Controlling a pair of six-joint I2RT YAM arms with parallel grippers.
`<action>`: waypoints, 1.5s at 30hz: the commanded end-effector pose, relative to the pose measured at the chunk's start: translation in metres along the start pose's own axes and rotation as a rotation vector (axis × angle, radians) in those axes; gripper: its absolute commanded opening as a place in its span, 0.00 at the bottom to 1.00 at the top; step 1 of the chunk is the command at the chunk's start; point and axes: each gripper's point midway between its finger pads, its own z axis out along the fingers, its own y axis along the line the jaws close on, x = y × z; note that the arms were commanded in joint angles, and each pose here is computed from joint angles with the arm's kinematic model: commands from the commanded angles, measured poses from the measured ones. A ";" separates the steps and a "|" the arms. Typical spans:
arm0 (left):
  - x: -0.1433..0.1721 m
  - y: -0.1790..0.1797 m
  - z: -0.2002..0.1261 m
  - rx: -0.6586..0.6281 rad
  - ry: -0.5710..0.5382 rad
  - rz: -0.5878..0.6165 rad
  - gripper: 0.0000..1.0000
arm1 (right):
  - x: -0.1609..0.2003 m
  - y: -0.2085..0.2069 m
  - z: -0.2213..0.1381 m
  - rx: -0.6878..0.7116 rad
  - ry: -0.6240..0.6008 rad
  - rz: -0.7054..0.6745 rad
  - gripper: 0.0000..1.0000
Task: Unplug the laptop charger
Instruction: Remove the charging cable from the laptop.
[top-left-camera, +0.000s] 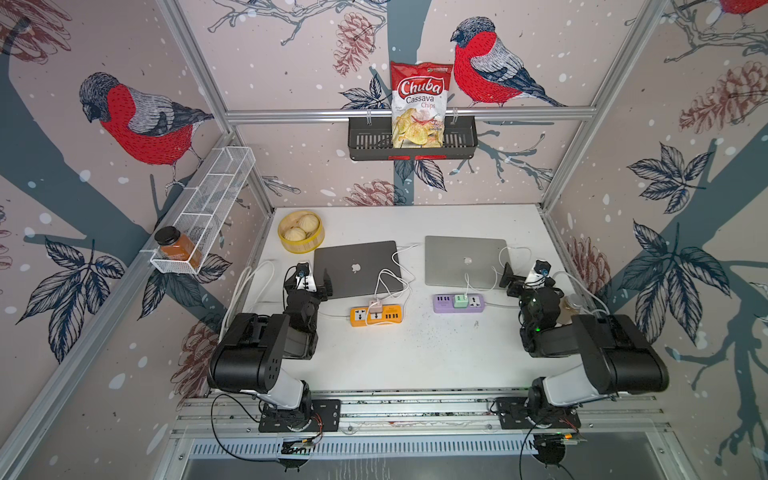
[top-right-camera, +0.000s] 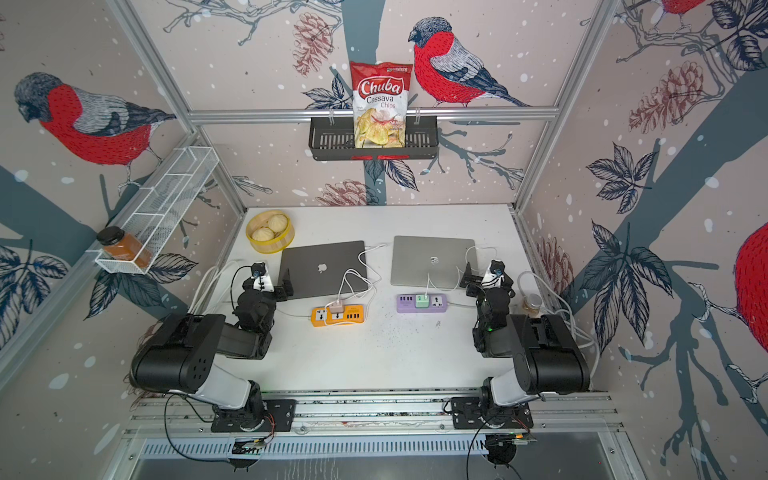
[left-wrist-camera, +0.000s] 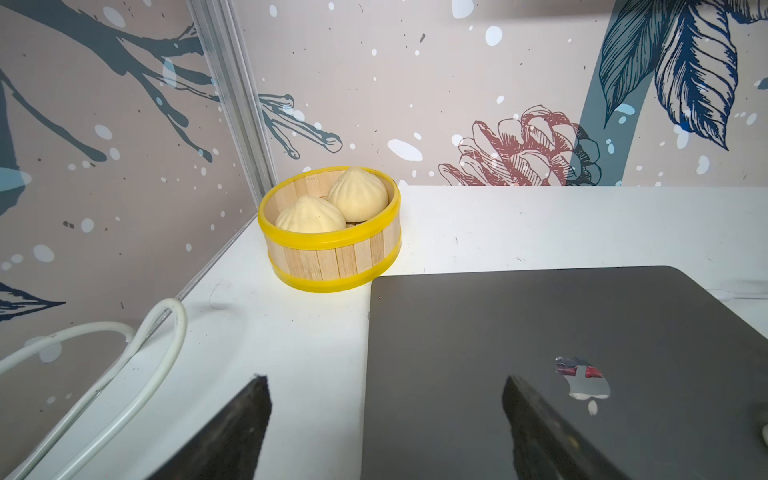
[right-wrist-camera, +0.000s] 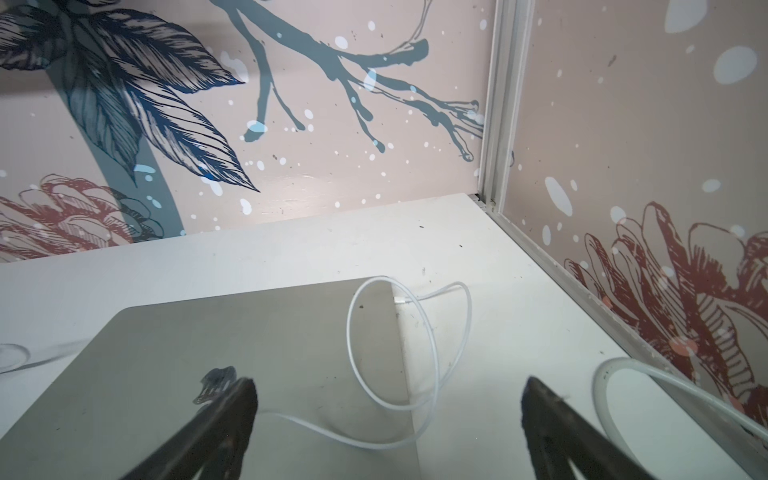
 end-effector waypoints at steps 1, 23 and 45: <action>-0.023 0.007 -0.006 -0.034 -0.079 -0.019 0.81 | -0.009 0.003 -0.002 0.021 -0.011 -0.043 1.00; -0.135 -0.160 0.020 0.462 0.138 -0.238 0.19 | -0.082 -0.043 0.040 0.157 0.289 0.222 1.00; -0.001 -0.376 0.076 0.700 0.587 -0.105 0.00 | 0.001 -0.082 0.145 0.156 0.672 0.241 0.96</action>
